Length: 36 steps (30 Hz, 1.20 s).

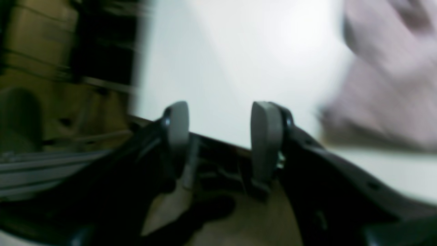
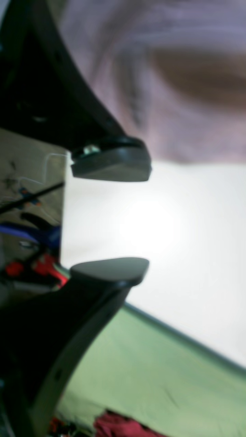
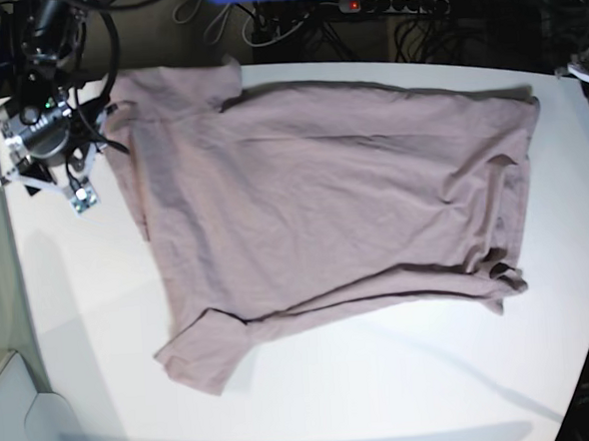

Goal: Layout the t-shirt on the table in an organized manner, then fold the t-shirt properly
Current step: 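Release the shirt and regrasp its sides with both grippers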

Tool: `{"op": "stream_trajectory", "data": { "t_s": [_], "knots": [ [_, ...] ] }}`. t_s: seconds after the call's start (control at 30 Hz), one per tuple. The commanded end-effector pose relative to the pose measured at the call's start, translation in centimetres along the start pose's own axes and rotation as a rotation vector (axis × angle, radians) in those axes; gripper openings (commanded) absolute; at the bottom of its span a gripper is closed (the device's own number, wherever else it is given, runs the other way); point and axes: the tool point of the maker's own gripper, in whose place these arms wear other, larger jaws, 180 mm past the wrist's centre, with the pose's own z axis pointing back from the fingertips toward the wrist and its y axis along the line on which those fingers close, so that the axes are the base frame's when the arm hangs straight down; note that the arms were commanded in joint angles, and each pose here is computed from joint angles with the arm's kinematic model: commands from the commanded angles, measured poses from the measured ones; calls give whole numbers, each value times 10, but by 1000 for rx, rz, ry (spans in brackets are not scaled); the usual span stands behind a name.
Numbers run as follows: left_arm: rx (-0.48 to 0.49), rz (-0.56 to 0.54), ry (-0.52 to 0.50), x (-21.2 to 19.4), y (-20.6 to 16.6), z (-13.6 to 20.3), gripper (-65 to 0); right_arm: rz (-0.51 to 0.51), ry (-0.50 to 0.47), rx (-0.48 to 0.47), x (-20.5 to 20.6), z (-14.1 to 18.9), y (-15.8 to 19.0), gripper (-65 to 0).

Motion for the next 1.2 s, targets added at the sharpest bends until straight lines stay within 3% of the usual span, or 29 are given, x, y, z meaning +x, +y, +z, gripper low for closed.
{"op": "stream_trajectory", "data": {
  "t_s": [0.0,0.13,0.33,0.47,0.6,0.7,0.8,0.97,1.17],
  "knots": [
    [22,13,-76,22,11,5,-358,-2,-44,-29,14,4,-11,-295],
    [-31,68,-219,79,1,18,-361,52,-158,-20,70,5,-8,-296],
    [-342,62,-250,135,-104,4,-390,137,-230,88,137,-14,24,-314],
    [-496,72,-193,133,-178,-14,-486,117,-258,204,154,-40,54,-446],
    [-560,33,-89,116,-224,-40,-499,105,-265,297,154,-65,78,-616],
    [-590,41,-61,101,-243,-56,-499,97,-234,362,141,-82,97,-650],
    [-612,67,-20,84,-252,-73,-498,91,-228,394,133,-93,106,-650],
    [-591,61,63,47,-233,-99,-498,97,-166,377,107,-106,92,-650],
    [-512,117,117,10,-180,-102,-498,29,-85,322,55,-115,60,-650]
  ]
}}
